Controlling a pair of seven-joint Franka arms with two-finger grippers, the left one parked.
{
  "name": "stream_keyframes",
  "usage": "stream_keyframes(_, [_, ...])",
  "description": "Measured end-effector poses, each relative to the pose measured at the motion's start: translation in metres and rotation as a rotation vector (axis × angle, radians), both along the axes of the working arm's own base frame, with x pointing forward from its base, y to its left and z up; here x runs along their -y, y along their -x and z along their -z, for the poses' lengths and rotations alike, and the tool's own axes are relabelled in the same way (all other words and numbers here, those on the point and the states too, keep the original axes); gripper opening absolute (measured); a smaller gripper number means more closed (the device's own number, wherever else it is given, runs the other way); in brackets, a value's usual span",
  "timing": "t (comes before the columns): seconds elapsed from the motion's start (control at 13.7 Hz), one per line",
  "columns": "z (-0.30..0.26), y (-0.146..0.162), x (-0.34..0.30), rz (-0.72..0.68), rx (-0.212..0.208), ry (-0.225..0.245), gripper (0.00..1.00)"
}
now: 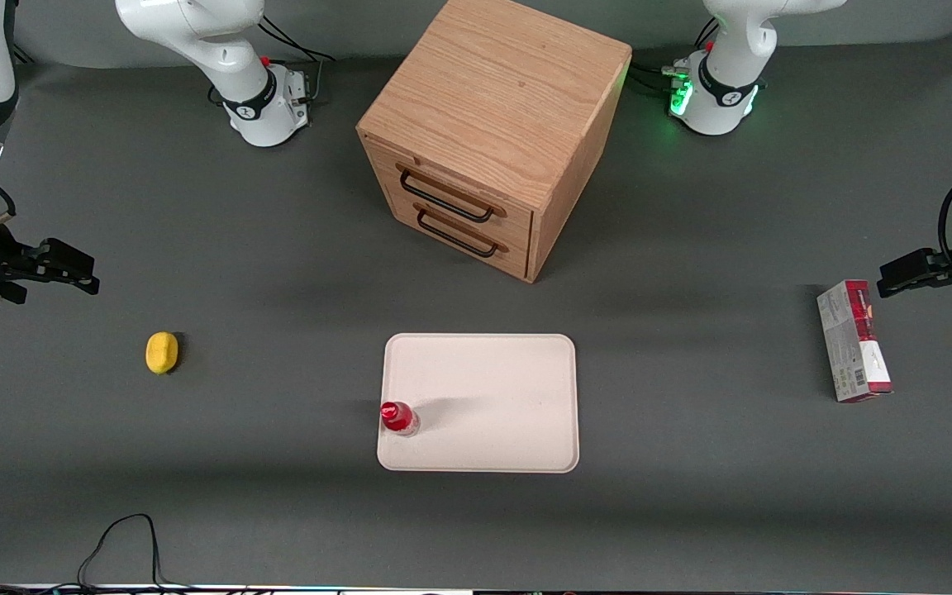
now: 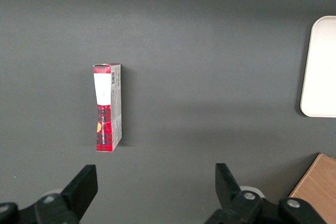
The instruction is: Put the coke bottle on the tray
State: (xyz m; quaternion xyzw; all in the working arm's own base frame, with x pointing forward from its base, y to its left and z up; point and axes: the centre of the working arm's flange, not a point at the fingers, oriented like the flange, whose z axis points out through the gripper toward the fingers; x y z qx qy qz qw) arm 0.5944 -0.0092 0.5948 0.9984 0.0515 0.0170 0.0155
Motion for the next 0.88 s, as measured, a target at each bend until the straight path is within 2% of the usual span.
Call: stream_keyframes(0.88, [0.0021,0.0012,0.0054,0.041,-0.011,-0.002,1.0])
